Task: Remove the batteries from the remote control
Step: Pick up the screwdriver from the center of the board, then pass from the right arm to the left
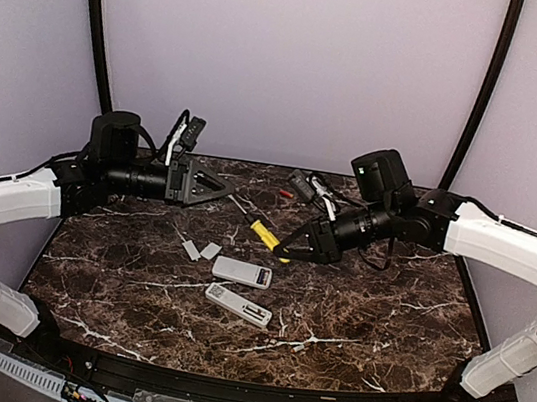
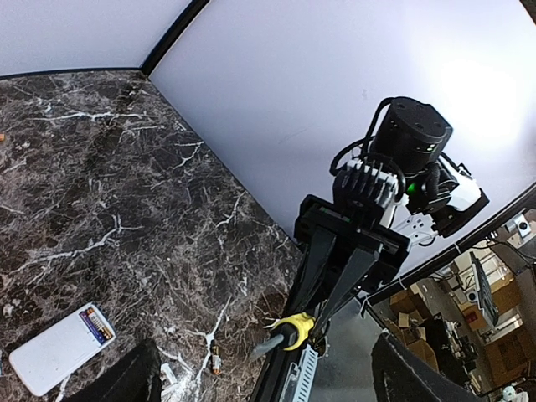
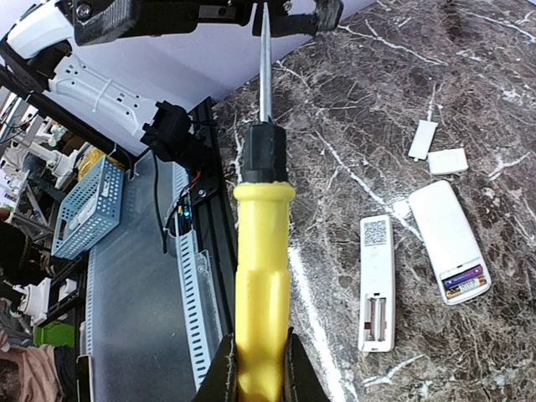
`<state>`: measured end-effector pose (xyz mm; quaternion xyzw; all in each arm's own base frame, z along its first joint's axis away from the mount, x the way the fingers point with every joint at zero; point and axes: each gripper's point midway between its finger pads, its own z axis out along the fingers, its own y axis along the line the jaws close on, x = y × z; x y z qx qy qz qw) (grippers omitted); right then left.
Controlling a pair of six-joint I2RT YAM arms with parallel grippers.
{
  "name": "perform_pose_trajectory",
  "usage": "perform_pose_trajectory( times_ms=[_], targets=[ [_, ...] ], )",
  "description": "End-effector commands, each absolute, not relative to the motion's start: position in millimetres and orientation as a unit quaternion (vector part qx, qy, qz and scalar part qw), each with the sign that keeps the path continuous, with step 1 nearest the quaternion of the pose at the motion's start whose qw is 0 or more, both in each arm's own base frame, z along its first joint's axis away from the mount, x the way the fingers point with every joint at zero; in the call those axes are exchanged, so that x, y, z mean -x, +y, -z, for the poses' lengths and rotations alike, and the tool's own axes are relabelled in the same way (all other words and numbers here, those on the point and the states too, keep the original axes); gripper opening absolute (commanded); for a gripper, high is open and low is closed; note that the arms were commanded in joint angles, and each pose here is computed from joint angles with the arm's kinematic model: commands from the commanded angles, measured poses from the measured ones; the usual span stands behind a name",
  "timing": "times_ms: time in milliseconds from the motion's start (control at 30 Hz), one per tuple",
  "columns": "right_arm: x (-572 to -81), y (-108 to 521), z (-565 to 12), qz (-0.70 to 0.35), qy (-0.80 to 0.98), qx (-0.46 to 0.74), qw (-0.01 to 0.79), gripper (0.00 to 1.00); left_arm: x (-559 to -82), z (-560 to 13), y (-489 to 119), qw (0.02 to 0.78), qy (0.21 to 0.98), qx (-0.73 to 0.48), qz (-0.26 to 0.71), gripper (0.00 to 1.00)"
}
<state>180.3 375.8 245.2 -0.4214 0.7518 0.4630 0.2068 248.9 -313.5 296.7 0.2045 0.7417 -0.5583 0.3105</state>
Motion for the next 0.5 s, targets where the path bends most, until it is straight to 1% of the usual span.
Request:
perform_pose_trajectory(
  times_ms=[0, 133, 233, 267, 333, 433, 467],
  targets=[
    [-162.5, 378.6, -261.3, -0.497, 0.730, 0.435, 0.176, 0.00, -239.5, -317.4, -310.3, 0.327, 0.713, -0.220, 0.580, 0.85],
    [-161.8, 380.0, -260.3, -0.501, 0.729, 0.436, 0.169, 0.00, -235.9, -320.5, -312.3, 0.321, 0.703, -0.224, 0.594, 0.71],
    [-159.5, 382.0, -261.9, -0.508, 0.723, 0.439, 0.162, 0.00, -232.9, -319.9, -313.5, 0.313, 0.700, -0.229, 0.599, 0.64],
    [-159.7, 382.1, -262.4, -0.509, 0.723, 0.439, 0.161, 0.00, -232.3, -318.8, -314.0, 0.310, 0.700, -0.231, 0.600, 0.59],
    [-159.6, 382.8, -263.1, -0.510, 0.722, 0.439, 0.161, 0.00, -229.9, -316.9, -314.8, 0.303, 0.699, -0.235, 0.604, 0.54],
    [-159.8, 383.1, -265.0, -0.512, 0.720, 0.439, 0.162, 0.00, -227.2, -315.5, -315.3, 0.295, 0.699, -0.237, 0.607, 0.52],
    [-160.0, 383.2, -265.2, -0.512, 0.720, 0.439, 0.163, 0.00, -227.2, -315.5, -315.2, 0.294, 0.699, -0.236, 0.608, 0.49]
  ],
)
